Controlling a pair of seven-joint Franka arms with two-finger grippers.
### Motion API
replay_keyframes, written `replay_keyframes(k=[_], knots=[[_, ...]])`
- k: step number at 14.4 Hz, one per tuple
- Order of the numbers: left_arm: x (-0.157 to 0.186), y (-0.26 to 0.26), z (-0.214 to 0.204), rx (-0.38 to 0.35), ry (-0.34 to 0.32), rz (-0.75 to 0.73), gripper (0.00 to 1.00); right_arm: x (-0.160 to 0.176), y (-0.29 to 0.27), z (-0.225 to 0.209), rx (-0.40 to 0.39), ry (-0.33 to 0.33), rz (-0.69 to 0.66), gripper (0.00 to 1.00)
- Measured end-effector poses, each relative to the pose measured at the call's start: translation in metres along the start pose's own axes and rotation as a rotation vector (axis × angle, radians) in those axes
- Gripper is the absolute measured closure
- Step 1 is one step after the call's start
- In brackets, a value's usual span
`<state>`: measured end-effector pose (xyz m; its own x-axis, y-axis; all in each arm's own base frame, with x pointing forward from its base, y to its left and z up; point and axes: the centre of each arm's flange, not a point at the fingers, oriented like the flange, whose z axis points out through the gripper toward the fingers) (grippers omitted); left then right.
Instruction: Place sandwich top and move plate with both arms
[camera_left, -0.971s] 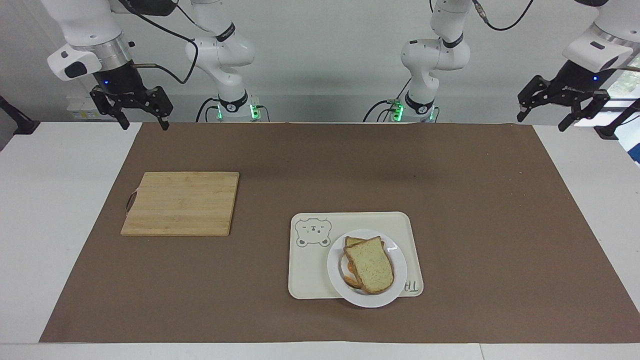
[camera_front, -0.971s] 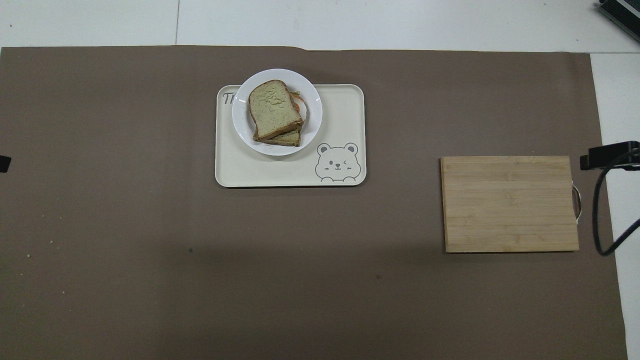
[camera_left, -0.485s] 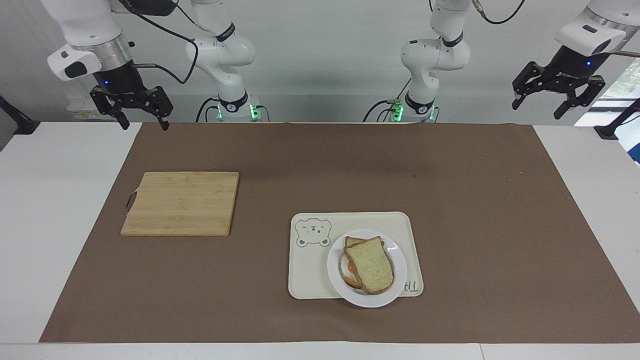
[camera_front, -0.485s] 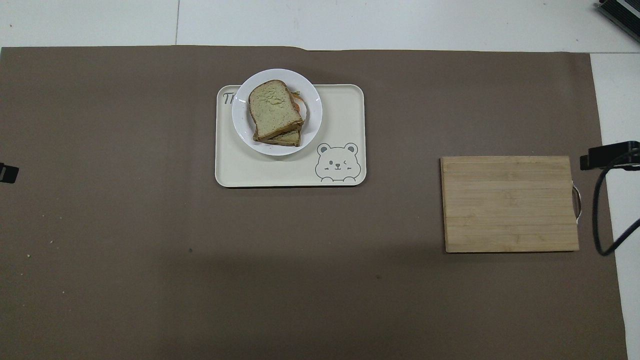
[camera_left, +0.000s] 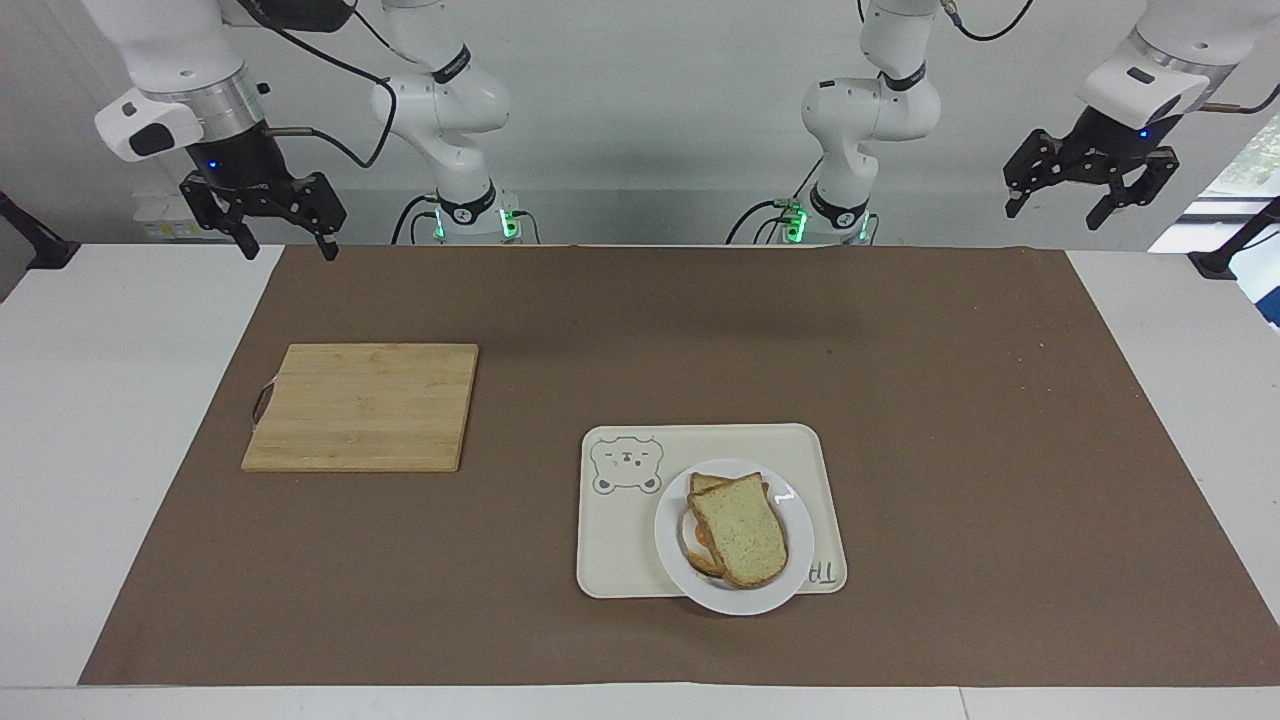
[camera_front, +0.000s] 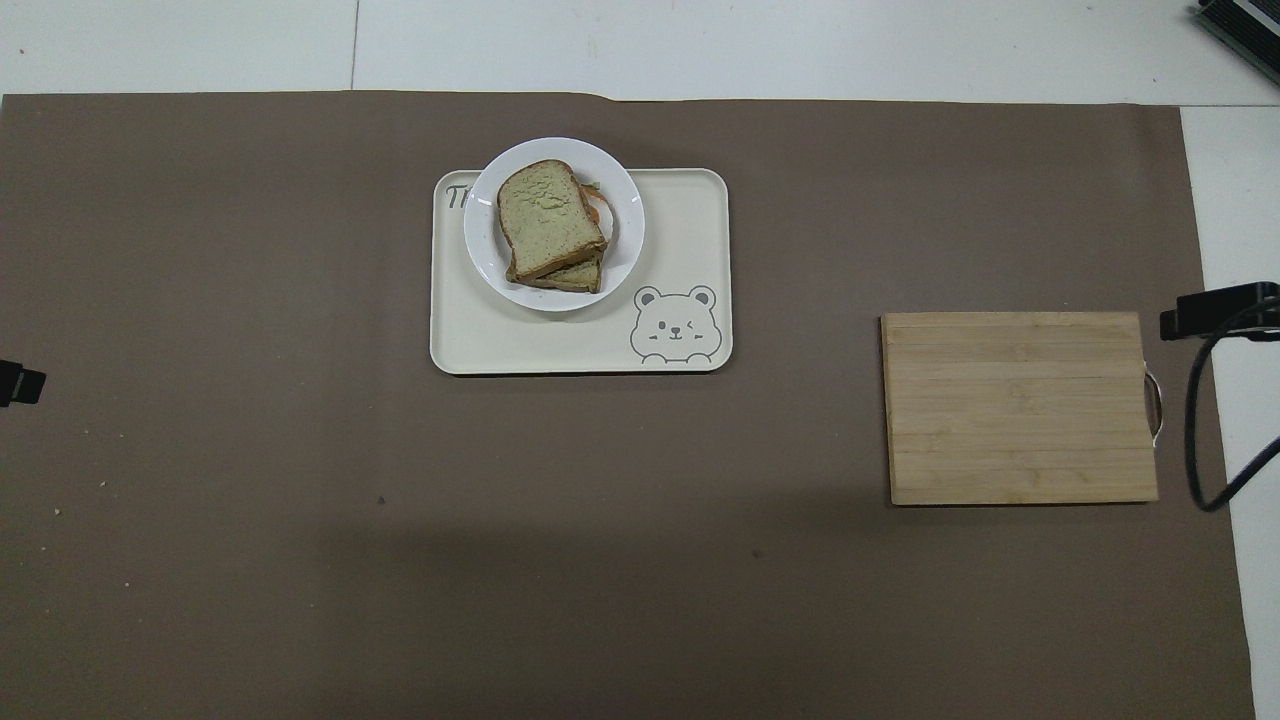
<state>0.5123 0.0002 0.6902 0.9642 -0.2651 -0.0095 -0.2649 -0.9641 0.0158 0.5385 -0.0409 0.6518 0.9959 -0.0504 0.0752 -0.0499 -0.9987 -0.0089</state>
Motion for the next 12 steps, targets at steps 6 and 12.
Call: replay_keyframes(k=[6,12], knots=[[0.0023,0.0018,-0.0021,0.006,0.020,0.004,0.00,0.0000,0.0000,0.0000,0.000,0.000,0.000,0.00],[0.0051,0.0011,-0.0039,0.012,0.045,0.002,0.00,0.0000,0.0000,0.0000,0.000,0.000,0.000,0.00]])
